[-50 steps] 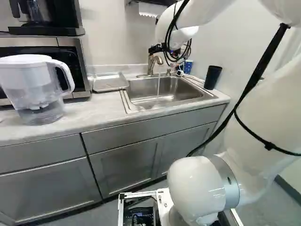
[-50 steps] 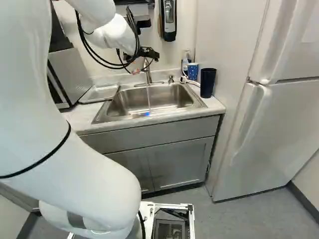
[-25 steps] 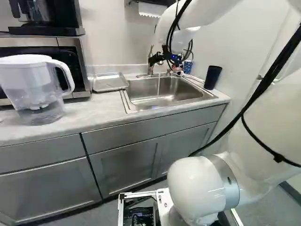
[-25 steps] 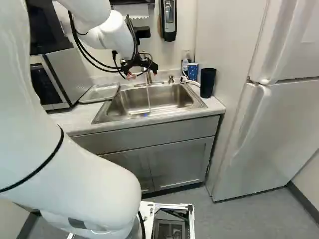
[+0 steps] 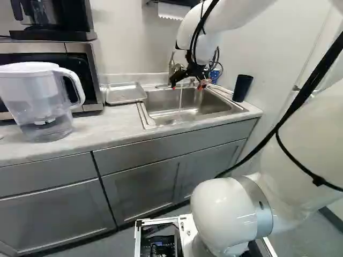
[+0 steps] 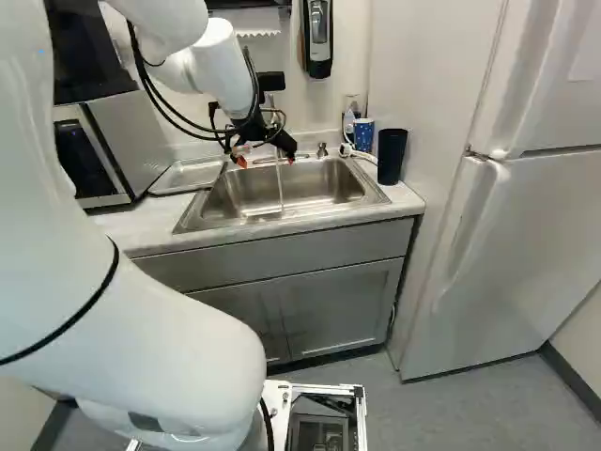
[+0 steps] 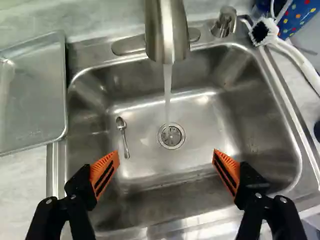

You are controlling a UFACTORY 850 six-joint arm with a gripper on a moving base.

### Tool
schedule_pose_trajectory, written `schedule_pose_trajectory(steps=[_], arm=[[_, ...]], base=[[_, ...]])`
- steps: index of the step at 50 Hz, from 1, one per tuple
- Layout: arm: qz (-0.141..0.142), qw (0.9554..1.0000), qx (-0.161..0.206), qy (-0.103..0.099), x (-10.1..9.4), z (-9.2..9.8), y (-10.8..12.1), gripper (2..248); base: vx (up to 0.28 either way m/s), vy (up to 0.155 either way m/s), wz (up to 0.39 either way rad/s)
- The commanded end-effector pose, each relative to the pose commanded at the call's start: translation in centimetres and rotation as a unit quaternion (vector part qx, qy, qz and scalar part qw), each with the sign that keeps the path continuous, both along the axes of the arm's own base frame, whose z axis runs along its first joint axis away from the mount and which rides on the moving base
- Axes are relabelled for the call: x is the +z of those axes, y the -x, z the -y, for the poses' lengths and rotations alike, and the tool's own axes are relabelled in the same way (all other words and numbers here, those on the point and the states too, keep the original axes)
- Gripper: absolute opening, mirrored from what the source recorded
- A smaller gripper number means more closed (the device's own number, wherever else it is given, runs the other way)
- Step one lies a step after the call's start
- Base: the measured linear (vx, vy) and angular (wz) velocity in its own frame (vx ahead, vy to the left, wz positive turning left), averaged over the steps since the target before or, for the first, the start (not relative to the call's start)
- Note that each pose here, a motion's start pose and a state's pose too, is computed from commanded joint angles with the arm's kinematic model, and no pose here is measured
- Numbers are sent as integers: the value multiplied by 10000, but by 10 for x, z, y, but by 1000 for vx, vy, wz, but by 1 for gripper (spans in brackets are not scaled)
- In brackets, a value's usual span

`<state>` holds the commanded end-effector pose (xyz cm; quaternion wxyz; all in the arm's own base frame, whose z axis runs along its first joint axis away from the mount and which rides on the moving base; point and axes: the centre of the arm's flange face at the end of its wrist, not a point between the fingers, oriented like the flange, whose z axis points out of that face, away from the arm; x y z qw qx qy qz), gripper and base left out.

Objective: Rinse the cup and place it in the tray

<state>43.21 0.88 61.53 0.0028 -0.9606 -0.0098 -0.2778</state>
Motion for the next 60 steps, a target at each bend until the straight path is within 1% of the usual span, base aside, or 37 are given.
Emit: schedule_pose_trajectory(steps=[5,45,52,60], arm=[[-262,9997,0,5,-2,0,4,247],[-227,9997,-2,1,-2,0,3,247],[-183,9998,-25,-46,-2,0,3,247],[-102,9998,-100,-144,-1,1,5,247]], base=[[0,0,0],[0,0,0],[0,0,0],[0,0,0]])
